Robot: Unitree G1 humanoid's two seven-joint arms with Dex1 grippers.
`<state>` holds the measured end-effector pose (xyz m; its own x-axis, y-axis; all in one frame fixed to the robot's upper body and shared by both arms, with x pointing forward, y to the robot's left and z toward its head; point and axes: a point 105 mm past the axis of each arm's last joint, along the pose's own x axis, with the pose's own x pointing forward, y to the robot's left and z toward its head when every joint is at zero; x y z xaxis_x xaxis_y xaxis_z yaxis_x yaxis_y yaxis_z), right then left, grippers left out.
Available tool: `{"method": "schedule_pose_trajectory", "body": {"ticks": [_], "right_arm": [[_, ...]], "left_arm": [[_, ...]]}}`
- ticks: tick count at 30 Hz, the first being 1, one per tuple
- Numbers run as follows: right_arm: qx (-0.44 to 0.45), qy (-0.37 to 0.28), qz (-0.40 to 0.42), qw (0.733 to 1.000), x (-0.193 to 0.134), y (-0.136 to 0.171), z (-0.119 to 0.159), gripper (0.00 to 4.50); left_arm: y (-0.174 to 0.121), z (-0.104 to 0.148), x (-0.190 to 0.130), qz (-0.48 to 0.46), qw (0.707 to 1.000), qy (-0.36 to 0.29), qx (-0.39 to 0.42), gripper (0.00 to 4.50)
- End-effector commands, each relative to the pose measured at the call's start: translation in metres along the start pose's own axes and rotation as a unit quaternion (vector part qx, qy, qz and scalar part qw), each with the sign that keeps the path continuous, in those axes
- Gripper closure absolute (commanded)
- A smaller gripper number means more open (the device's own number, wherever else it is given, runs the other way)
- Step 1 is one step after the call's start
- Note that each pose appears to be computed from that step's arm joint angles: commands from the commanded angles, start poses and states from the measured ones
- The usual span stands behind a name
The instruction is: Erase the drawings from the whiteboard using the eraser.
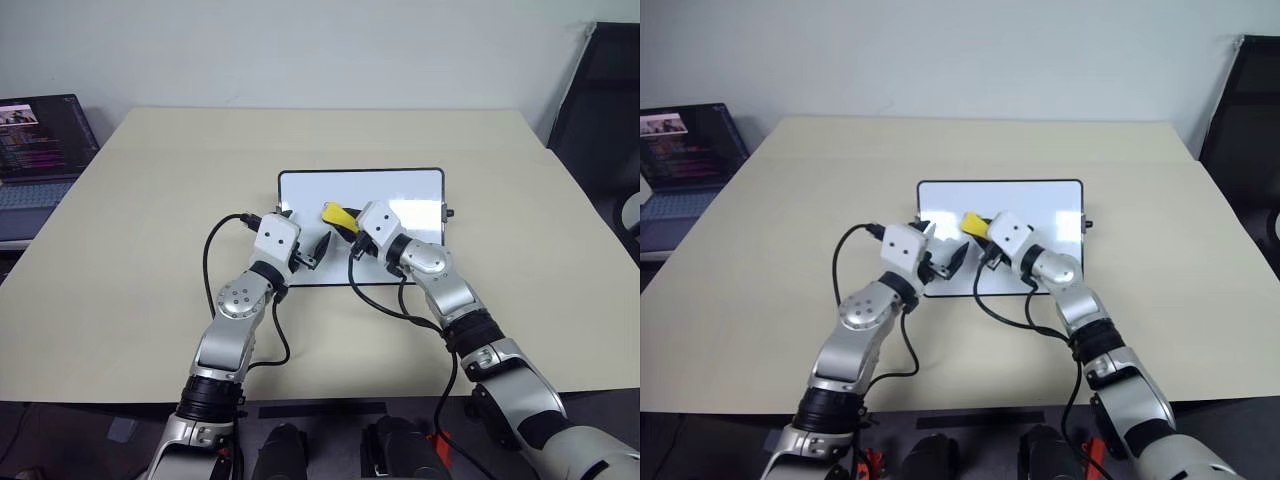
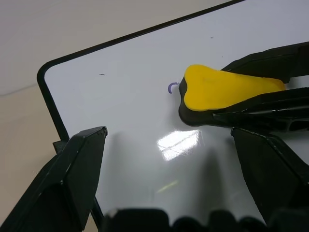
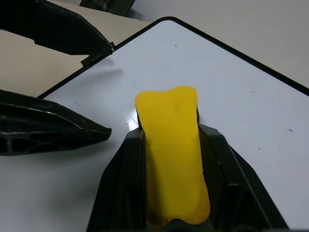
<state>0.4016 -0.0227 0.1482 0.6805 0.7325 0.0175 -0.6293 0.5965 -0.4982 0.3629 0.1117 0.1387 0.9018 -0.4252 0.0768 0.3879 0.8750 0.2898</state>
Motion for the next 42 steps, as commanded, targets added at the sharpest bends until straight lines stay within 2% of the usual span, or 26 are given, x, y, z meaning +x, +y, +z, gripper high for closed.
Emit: {"method": "schedule_pose_trajectory", "body": {"ticks": [1, 4, 10, 17, 19, 26, 29, 33, 39, 42], "right_arm": [[-0.012, 0.033, -0.075, 0.997, -0.007, -0.040, -0.008, 3.38], [-0.015, 0.017, -0.072, 0.997, 0.000, -0.037, 0.001, 3.38], [0.001, -0.019, -0.009, 1.000, 0.019, 0.009, 0.017, 3.38], [-0.003, -0.010, 0.056, 0.998, 0.019, 0.046, 0.013, 3.38], [-0.005, -0.002, 0.051, 0.999, 0.018, 0.042, 0.010, 3.38], [-0.030, 0.028, -0.038, 0.998, 0.023, -0.008, 0.007, 3.38], [-0.039, 0.028, -0.061, 0.997, 0.026, -0.018, 0.010, 3.38], [-0.037, 0.025, -0.056, 0.997, 0.026, -0.013, 0.008, 3.38], [-0.014, 0.003, 0.028, 1.000, 0.016, 0.029, 0.006, 3.38], [-0.006, 0.002, 0.025, 1.000, 0.007, 0.028, 0.004, 3.38]], "left_arm": [[0.002, 0.016, 0.002, 0.000, 1.000, -0.029, 0.009, 0.00], [0.001, 0.016, 0.004, -0.003, 1.000, -0.030, 0.008, 0.00], [0.001, 0.016, 0.002, -0.003, 1.000, -0.029, 0.008, 0.00], [0.004, 0.013, -0.003, 0.008, 1.000, -0.023, 0.009, 0.00], [0.005, 0.013, -0.005, 0.010, 1.000, -0.021, 0.008, 0.00], [0.003, 0.011, -0.006, 0.008, 1.000, -0.017, 0.007, 0.00], [0.002, 0.010, -0.008, 0.008, 1.000, -0.015, 0.004, 0.00], [0.001, 0.007, -0.016, 0.009, 1.000, -0.010, 0.001, 0.00], [-0.006, 0.000, -0.029, 0.007, 1.000, 0.005, -0.004, 0.00], [-0.007, 0.001, -0.027, 0.007, 1.000, 0.005, -0.005, 0.00]]}}
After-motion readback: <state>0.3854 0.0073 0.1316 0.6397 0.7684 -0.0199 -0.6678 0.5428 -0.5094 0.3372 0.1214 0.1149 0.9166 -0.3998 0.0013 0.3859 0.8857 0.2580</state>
